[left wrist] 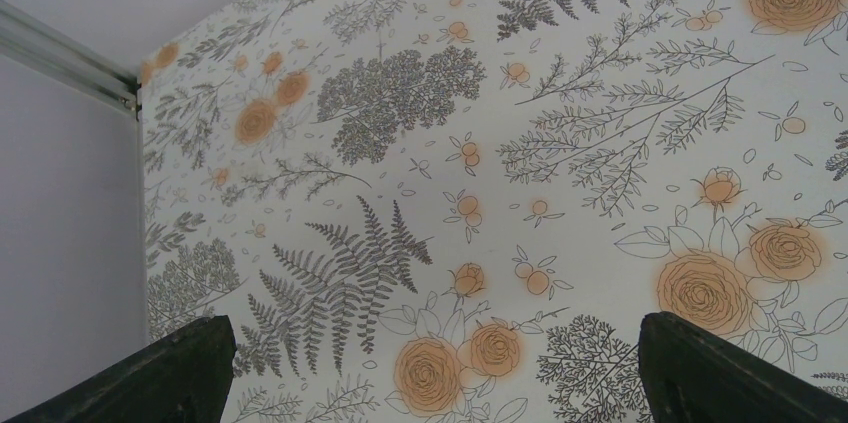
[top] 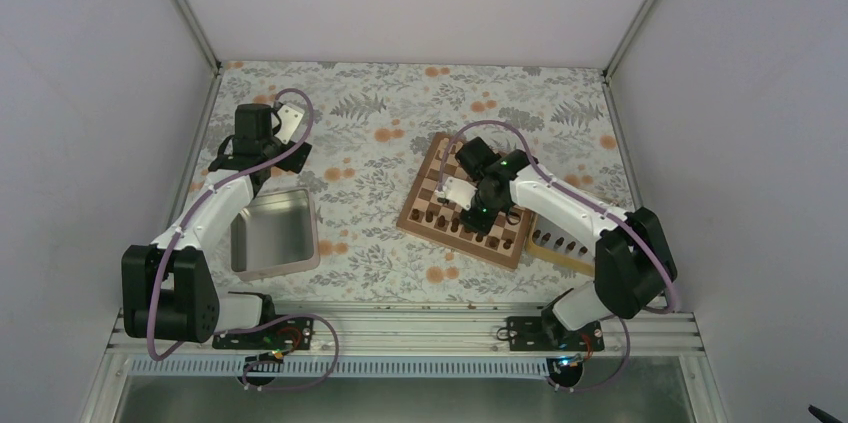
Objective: Set up the chess pieces on the board
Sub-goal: Place the chess piece on the chessboard.
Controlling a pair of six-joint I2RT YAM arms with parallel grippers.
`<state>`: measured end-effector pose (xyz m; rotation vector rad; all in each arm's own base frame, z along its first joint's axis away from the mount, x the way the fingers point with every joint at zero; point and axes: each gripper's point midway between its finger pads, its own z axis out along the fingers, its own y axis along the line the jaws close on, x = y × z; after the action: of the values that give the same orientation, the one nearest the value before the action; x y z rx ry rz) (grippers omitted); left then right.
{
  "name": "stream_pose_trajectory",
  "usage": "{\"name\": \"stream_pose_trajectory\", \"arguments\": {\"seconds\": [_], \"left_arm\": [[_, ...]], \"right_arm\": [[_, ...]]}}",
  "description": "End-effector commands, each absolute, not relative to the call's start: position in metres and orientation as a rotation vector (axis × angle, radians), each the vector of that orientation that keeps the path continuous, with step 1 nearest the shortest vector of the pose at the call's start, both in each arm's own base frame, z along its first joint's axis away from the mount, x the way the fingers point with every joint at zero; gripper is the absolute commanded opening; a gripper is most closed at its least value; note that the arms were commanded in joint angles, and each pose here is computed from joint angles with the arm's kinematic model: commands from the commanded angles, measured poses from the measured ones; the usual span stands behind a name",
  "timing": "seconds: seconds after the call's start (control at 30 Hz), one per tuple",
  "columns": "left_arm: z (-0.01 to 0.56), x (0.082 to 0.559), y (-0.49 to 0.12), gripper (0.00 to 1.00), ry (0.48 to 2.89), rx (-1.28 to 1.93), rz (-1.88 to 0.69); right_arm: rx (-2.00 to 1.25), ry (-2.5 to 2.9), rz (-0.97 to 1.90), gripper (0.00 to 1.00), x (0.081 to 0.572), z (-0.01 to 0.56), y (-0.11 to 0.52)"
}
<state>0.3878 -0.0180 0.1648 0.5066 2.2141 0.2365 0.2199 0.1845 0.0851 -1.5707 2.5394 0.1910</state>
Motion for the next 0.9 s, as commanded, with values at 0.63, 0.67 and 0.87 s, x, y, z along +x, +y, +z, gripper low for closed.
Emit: {"name": "stream_pose_trajectory", "arguments": {"seconds": [0.63,0.67,0.87], "left_arm": [[0.170,0.388,-0.018,1.00,2.190,0.510,0.240],[0.170,0.388,-0.018,1.00,2.190,0.510,0.238],[0.169,0.388,-0.019,1.00,2.189,0.514,0.236]], "right_arm": [[-1.606,2.530,0.264,0.07,0.212,0.079,0.192],[-1.606,2.533,0.262,0.08,0.211,0.078,0.192],[-1.607,2.537,0.252,0.09,0.212,0.076,0.191]]}}
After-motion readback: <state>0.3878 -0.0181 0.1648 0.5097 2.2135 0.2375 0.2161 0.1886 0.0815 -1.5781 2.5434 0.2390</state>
